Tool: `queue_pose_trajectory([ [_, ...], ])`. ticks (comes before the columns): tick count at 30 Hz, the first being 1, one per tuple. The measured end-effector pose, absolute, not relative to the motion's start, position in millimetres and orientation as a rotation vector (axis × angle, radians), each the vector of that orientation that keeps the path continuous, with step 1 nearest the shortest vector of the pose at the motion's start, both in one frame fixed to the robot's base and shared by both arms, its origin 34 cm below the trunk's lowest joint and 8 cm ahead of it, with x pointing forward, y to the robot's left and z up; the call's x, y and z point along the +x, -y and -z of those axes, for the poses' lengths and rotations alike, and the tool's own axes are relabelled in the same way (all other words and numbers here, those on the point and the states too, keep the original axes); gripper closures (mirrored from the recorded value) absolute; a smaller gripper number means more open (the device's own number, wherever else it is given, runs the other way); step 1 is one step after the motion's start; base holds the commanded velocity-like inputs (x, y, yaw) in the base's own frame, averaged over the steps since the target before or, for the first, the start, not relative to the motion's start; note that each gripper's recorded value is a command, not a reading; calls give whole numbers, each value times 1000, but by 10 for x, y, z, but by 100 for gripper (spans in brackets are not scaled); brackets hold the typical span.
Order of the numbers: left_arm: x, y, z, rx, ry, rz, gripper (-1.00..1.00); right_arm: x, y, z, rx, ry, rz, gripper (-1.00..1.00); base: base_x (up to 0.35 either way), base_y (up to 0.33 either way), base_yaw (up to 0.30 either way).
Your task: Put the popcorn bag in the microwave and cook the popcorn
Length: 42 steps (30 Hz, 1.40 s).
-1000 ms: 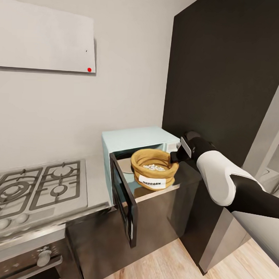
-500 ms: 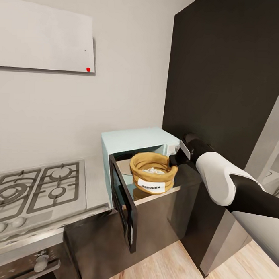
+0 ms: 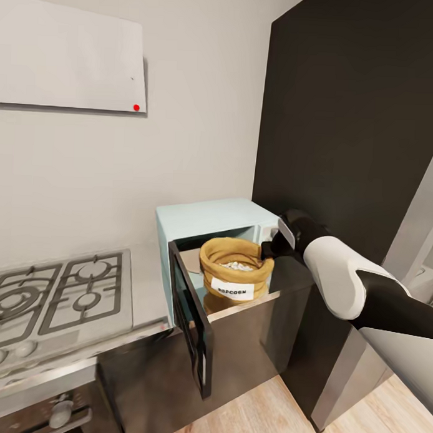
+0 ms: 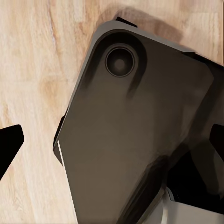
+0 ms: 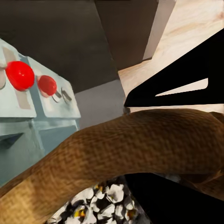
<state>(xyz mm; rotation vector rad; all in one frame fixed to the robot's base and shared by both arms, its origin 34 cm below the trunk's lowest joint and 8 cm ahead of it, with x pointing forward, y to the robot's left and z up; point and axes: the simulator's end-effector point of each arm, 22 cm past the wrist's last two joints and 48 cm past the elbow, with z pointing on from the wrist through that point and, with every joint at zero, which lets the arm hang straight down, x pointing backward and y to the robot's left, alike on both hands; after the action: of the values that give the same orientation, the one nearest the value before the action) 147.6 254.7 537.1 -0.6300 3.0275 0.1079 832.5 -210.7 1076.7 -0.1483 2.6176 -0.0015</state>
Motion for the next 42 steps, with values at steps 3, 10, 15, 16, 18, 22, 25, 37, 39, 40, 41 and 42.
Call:
queue_pose_trajectory([
  [3,1477,-2547,-5371,-630,-3028,-108,-100,8343,2091,-10797,-141,-2609,-13,100,39,0,0],
  [10,1477,-2546,-5371,-629,-3027,-107,-100,8343,2084,-10804,-138,-2608,-20,100,99,20,0],
  [15,1477,-2546,-5372,-629,-3027,-107,-100,8341,2082,-10801,-138,-2609,-20,100,219,143,0],
  [16,1476,-2547,-5372,-629,-3027,-108,-100,8341,2079,-10803,-137,-2608,-22,100,223,158,0],
  [18,1476,-2548,-5372,-629,-3027,-108,-100,8342,2081,-10803,-136,-2608,-24,100,221,159,0],
  [22,1476,-2548,-5372,-630,-3027,-108,-100,8343,2081,-10805,-133,-2608,-29,100,197,155,0],
  [25,1476,-2548,-5371,-630,-3027,-108,-100,8342,2076,-10802,-132,-2609,-32,100,140,117,0],
  [37,1477,-2547,-5371,-631,-3027,-108,-100,8329,2050,-10778,-130,-2615,-47,100,90,37,0],
  [39,1476,-2547,-5371,-631,-3027,-108,-100,8329,2049,-10777,-130,-2615,-48,100,77,0,0],
  [40,1476,-2547,-5371,-631,-3027,-108,-100,8329,2049,-10777,-130,-2615,-48,100,50,0,0],
  [41,1477,-2547,-5371,-630,-3028,-108,-100,8327,2048,-10774,-129,-2616,-49,100,32,0,0],
  [42,1477,-2547,-5371,-630,-3028,-108,-100,8325,2047,-10770,-130,-2617,-49,100,16,0,0],
])
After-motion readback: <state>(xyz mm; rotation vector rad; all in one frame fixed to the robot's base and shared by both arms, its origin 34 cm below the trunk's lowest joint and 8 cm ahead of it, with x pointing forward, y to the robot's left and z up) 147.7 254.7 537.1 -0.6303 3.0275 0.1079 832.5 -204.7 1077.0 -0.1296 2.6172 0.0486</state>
